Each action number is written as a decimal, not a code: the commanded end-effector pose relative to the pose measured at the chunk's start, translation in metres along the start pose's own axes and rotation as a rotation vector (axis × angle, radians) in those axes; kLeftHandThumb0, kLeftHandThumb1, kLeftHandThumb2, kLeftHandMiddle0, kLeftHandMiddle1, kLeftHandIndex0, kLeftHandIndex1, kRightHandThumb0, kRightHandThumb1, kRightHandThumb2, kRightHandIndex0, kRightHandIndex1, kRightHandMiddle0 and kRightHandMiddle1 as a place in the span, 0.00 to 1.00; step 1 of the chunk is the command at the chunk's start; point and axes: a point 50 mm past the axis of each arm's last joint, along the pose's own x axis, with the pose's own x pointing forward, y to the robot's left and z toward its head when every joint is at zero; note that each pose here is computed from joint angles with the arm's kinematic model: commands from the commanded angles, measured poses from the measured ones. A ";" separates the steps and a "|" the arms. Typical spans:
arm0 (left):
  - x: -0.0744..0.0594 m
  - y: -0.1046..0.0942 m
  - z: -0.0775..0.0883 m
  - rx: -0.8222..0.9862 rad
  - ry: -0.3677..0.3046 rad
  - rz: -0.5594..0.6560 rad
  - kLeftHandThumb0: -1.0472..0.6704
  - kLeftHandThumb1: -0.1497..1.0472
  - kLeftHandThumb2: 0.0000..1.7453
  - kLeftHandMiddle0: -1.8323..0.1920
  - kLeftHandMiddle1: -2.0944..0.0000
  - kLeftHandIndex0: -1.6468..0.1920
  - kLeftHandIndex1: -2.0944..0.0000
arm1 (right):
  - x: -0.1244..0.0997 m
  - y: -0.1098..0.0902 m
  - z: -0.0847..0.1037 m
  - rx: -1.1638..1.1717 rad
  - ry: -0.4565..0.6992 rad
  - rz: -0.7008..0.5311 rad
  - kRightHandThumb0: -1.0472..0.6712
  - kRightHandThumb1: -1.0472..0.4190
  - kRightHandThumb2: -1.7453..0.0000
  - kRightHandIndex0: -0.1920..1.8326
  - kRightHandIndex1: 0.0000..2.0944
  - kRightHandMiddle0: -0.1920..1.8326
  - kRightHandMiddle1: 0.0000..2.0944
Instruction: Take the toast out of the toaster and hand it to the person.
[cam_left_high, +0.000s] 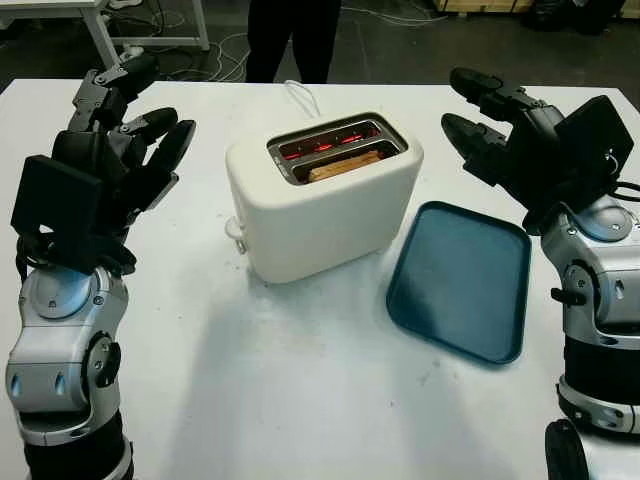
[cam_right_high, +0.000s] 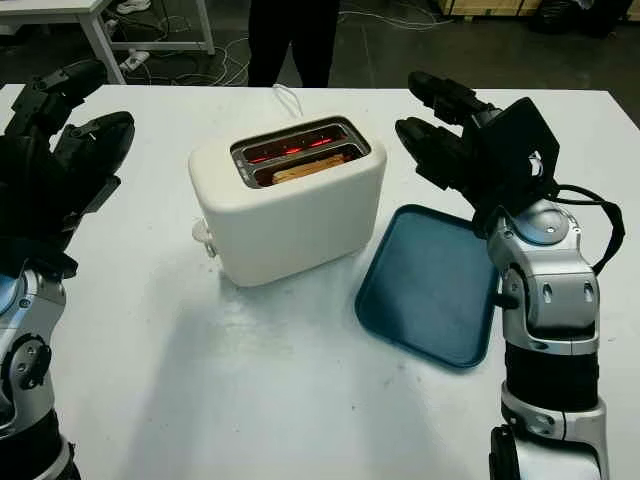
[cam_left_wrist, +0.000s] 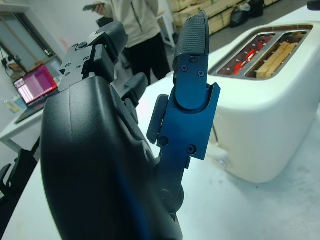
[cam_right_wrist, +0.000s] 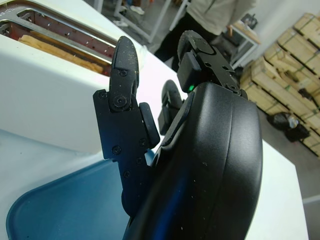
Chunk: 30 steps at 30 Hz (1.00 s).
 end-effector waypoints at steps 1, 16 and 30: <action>0.000 0.000 0.002 0.016 -0.012 -0.001 0.25 0.89 0.15 0.91 0.58 0.87 0.66 | 0.000 0.000 0.006 -0.001 -0.019 -0.002 0.37 0.09 0.76 0.27 0.01 0.27 0.00; -0.001 0.001 0.002 -0.009 -0.007 0.003 0.26 0.89 0.13 0.91 0.59 0.87 0.66 | 0.000 -0.001 0.006 -0.005 -0.015 -0.001 0.36 0.09 0.76 0.26 0.01 0.27 0.00; -0.001 0.000 0.001 0.001 -0.009 0.005 0.26 0.89 0.15 0.91 0.59 0.87 0.66 | -0.001 -0.001 0.005 0.001 -0.015 -0.004 0.36 0.09 0.77 0.26 0.01 0.27 0.00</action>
